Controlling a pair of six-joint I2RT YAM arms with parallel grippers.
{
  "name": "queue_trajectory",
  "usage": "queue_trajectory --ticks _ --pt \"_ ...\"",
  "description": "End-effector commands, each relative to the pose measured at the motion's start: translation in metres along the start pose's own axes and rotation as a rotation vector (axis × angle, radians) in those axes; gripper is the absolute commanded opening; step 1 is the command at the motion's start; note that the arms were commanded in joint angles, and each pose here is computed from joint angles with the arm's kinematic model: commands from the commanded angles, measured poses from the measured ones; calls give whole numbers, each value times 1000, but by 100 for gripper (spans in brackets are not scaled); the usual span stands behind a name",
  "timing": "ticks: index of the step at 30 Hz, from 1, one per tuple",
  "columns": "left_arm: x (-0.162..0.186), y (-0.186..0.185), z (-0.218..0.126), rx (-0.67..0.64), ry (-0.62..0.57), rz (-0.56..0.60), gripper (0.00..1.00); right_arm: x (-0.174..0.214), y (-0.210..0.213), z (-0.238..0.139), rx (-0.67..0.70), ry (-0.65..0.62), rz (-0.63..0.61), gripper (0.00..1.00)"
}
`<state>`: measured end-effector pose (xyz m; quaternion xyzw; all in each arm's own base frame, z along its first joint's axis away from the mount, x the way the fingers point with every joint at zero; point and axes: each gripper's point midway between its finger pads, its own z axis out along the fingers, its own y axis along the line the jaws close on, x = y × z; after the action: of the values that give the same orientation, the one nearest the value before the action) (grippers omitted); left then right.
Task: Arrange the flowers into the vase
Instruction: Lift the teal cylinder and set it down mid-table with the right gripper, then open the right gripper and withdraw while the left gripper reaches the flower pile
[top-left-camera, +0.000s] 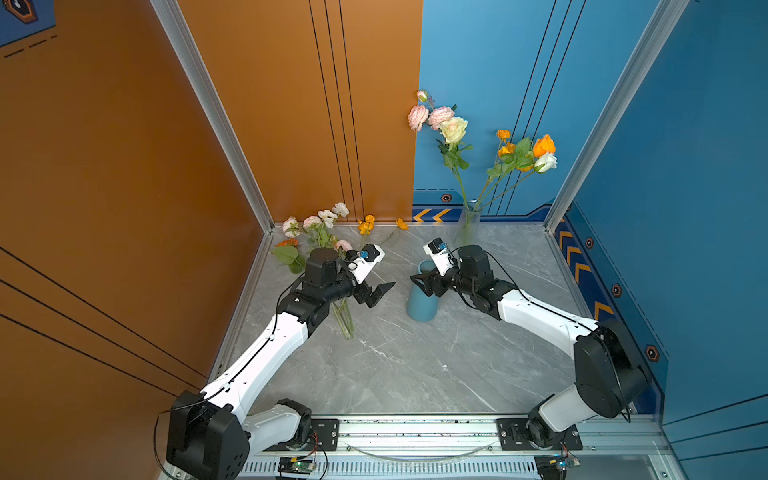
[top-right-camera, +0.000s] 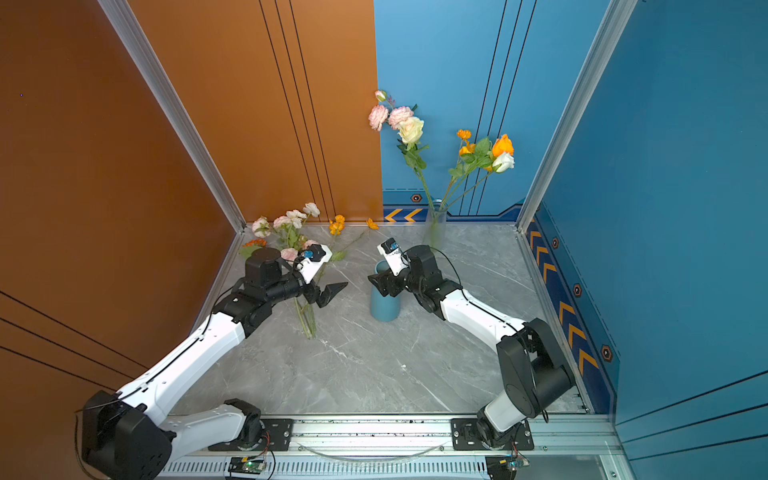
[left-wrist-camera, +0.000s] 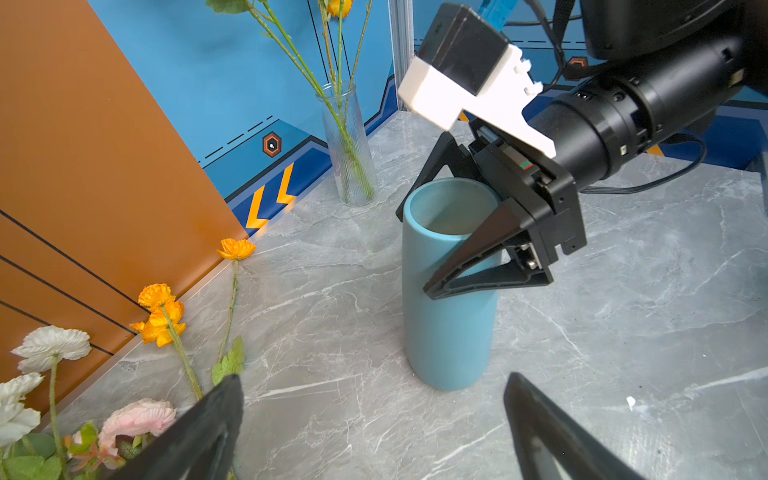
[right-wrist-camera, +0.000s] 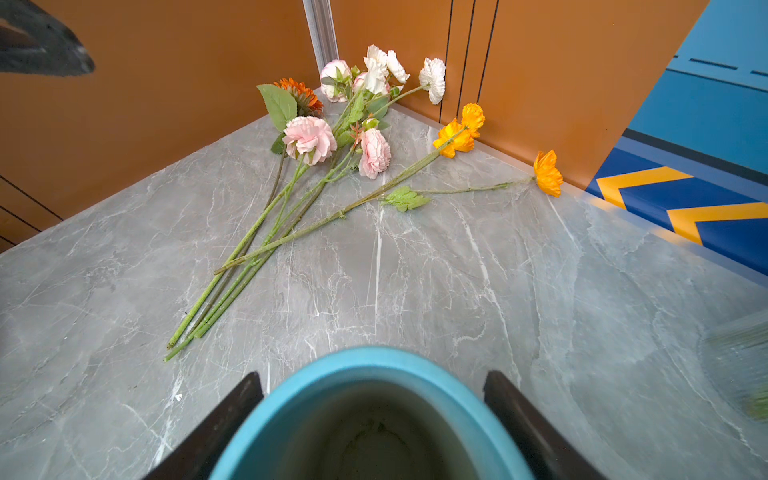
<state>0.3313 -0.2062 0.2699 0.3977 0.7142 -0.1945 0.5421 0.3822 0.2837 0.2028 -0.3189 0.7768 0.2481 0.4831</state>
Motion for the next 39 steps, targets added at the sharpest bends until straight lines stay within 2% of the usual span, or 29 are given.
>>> queue_trajectory --ticks 1,9,21,26,35,39 --pt "-11 0 0 25 -34 -8 98 -37 0 -5 9 -105 -57 78" --pt "-13 -6 1 66 -45 -16 98 -37 1 -7 15 -118 -75 92" --pt "-12 -8 2 82 -47 -19 98 -43 8 -10 -14 -136 -89 100" --pt "-10 -9 3 85 -41 -21 98 -49 13 -16 -35 -144 -98 100" --pt "-13 -11 -2 88 -45 -2 98 -89 13 -50 -114 -277 -6 100" --pt "-9 -10 -2 78 -33 6 98 -110 4 -77 -129 -372 41 100"
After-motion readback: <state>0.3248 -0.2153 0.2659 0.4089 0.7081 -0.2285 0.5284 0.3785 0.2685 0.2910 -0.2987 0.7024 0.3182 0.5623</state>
